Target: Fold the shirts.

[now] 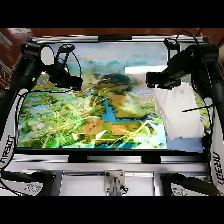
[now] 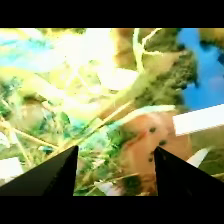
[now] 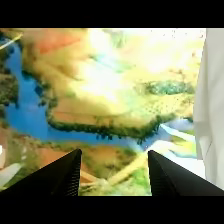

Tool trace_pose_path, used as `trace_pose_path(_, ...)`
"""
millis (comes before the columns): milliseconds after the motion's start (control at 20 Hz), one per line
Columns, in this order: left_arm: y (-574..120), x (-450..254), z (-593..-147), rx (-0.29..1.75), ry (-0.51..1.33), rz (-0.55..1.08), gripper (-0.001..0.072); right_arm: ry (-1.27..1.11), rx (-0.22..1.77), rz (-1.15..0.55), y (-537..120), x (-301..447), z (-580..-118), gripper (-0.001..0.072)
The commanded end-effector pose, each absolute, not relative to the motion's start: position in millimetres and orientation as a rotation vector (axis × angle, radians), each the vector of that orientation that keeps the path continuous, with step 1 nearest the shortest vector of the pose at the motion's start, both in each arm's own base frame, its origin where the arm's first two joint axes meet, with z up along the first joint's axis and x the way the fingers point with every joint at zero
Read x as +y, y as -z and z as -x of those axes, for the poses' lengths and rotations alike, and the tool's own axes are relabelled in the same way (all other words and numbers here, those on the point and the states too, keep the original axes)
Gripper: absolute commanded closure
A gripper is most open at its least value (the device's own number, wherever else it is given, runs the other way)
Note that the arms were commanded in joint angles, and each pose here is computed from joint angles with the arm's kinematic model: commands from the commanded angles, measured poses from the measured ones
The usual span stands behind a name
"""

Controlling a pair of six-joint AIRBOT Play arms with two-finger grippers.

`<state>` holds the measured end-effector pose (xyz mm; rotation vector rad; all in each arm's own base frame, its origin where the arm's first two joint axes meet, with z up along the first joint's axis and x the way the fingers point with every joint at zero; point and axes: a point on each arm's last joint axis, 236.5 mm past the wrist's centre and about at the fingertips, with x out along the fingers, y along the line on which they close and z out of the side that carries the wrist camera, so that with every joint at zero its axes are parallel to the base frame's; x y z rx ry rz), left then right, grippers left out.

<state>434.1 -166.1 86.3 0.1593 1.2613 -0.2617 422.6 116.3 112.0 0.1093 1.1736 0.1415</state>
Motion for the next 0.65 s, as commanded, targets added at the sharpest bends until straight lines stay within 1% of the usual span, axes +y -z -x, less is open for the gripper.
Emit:
trace_pose_path(0,-84.2,-165.2,-432.9,1.270,0.252,-0.161,0.0166,-0.161,1.164,-0.103,-111.9,121.5,-425.0,0.0172)
trace_pose_path(600,-84.2,-165.0,-432.8,1.271,0.252,-0.162,0.0166,-0.165,1.130,-0.109,-115.4,123.0,-432.2,0.0173)
